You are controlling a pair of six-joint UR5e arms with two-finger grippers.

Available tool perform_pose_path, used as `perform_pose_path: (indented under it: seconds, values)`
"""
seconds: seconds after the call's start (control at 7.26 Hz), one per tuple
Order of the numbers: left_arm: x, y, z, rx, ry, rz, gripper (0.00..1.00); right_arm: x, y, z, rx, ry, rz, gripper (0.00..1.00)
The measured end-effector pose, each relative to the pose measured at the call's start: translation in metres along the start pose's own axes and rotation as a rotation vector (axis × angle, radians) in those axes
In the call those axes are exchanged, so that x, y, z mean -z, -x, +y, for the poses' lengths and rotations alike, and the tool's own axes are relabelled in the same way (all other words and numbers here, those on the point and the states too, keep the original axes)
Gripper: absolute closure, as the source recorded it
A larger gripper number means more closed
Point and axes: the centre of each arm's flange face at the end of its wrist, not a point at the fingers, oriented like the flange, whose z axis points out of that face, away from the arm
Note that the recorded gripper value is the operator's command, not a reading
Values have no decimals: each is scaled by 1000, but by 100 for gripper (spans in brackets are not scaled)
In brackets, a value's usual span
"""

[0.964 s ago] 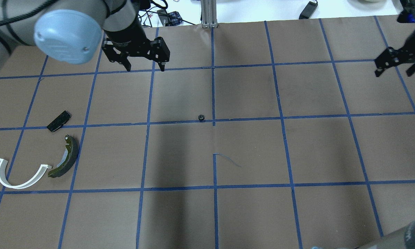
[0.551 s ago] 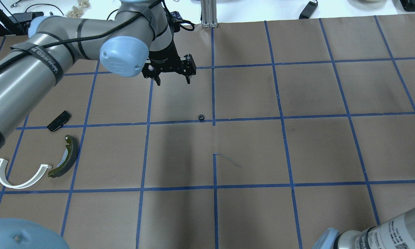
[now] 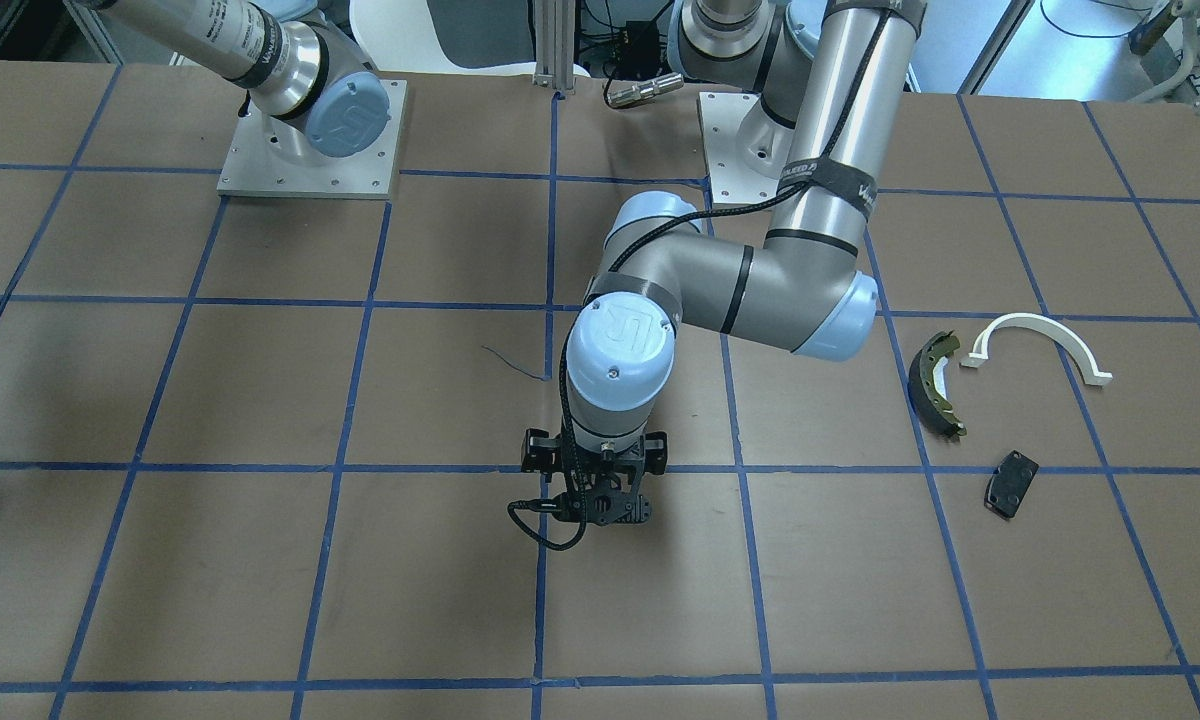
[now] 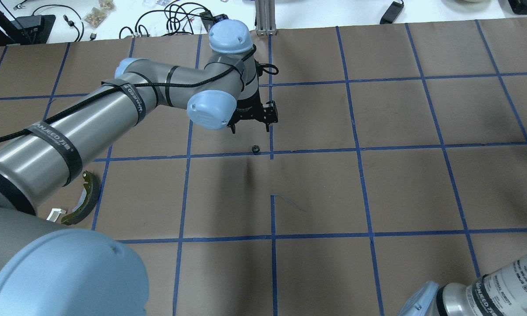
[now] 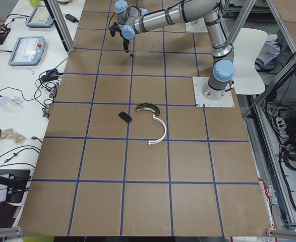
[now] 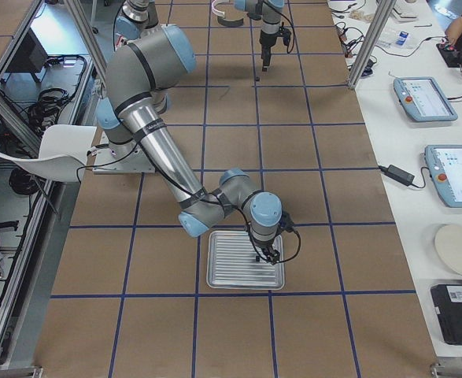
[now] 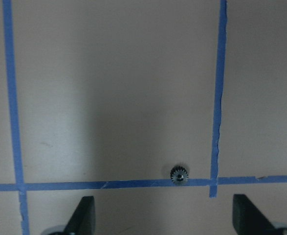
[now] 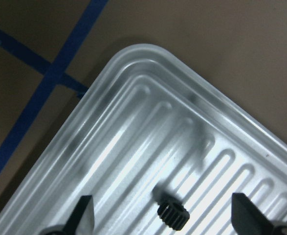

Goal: Place bearing gear from tray to pile

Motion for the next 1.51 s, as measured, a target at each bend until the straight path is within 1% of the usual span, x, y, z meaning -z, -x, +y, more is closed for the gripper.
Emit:
perform_pose_path:
  seconds: [0.14,0.28,0.41,0.55,0.69,0.83,0.96,1.24,1.38,1.51]
  values:
    - [-22,1,3,-7,-16,3,0,-5,-2,4,-11,3,-1,4]
    - [-34,1,6,-12,-16,1,7,-7,-2,6,-33,3,-3,7]
    - [-41,2,9,-14,-5,-2,28,-11,-2,7,-45,1,-8,18]
    - [-43,2,11,-16,4,-5,51,-13,-1,7,-50,0,-13,44]
    - [-44,2,12,-16,13,-8,63,-15,-1,7,-53,2,-15,69]
    - [-45,2,12,-16,17,-9,83,-14,-1,8,-55,5,-13,80]
    - [-44,2,11,-18,18,-8,99,-13,-2,8,-57,8,-11,85]
    - [-44,2,11,-26,19,-8,100,-10,-3,9,-69,11,-6,91]
    - [-42,3,11,-40,18,-8,100,-9,-3,9,-87,12,-3,91]
    - [-32,10,9,-64,16,-8,100,-5,-3,9,-107,14,0,91]
